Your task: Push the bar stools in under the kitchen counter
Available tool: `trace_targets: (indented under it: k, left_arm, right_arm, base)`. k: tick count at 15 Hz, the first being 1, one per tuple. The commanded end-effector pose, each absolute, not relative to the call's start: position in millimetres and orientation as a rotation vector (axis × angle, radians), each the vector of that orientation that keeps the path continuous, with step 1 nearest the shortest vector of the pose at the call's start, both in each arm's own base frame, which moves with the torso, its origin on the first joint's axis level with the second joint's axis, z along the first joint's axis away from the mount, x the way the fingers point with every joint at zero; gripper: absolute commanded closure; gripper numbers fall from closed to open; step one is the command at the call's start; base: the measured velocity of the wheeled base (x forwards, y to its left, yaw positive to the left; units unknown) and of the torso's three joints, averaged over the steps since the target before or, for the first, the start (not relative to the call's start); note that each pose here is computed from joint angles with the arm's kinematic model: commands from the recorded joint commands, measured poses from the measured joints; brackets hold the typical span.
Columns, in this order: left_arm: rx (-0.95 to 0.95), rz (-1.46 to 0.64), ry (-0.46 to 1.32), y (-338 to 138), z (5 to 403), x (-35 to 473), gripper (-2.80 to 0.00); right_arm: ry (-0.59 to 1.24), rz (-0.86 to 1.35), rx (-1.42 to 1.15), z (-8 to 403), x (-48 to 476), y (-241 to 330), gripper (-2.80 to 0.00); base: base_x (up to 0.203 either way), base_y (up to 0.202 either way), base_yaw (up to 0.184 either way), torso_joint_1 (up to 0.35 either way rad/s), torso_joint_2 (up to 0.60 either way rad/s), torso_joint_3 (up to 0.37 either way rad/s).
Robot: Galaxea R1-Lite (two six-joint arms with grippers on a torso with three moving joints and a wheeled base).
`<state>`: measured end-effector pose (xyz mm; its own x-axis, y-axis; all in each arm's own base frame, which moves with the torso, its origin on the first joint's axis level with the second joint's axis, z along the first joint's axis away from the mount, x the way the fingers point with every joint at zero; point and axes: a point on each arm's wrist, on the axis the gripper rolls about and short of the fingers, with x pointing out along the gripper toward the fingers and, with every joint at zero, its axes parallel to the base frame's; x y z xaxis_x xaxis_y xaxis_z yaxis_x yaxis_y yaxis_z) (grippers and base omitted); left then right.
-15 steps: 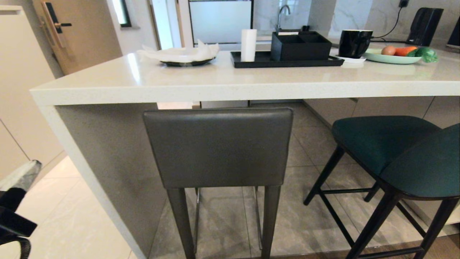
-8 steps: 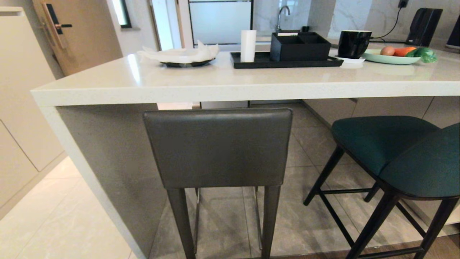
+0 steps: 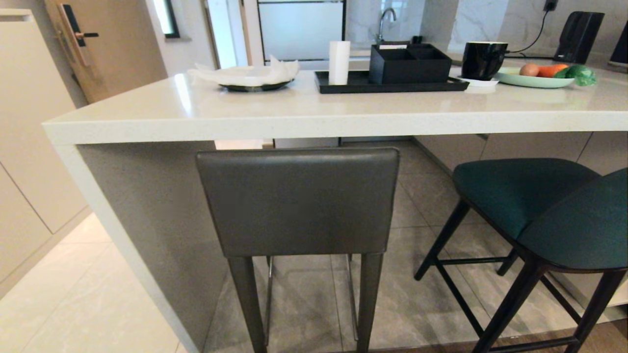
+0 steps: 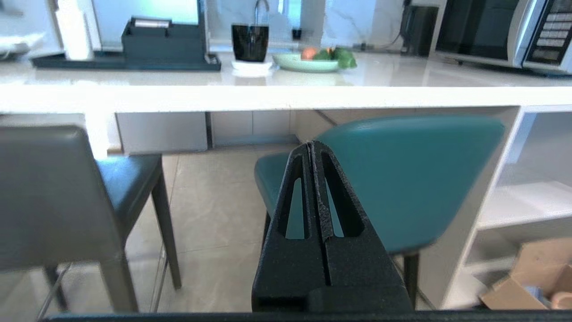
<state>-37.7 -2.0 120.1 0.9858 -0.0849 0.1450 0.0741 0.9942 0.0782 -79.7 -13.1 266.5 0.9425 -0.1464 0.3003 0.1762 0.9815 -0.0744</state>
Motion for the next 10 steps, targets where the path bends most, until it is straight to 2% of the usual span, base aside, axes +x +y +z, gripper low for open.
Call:
trace_targets:
  k: [1, 3, 7, 10]
  left_arm:
    - [0.098, -0.067, -0.148, -1.8, 100.0, -28.5, 0.00]
    - [0.142, -0.055, -0.246, -1.7, 93.0, -23.0, 0.00]
    - [0.100, -0.050, -0.125, -1.3, 81.0, -20.7, 0.00]
    - [0.090, -0.048, -0.072, -1.2, 75.6, -20.2, 0.00]
  right_arm:
    - [-0.181, -0.177, -0.126, 267.2, -94.2, -12.2, 0.00]
    - [-0.183, -0.148, -0.146, 258.5, -105.3, -1.1, 0.00]
    - [-0.112, -0.064, -0.167, 201.2, -99.6, 0.2, 0.00]
    - [-0.008, -0.002, -0.121, 144.5, -70.9, 0.8, 0.00]
  base:
    - [0.000, 0.000, 0.000, 0.000, 0.00, 0.000]
    - [0.000, 0.000, 0.000, 0.000, 0.00, 0.000]
    - [0.000, 0.000, 0.000, 0.000, 0.00, 0.000]
    - [0.000, 0.000, 0.000, 0.000, 0.00, 0.000]
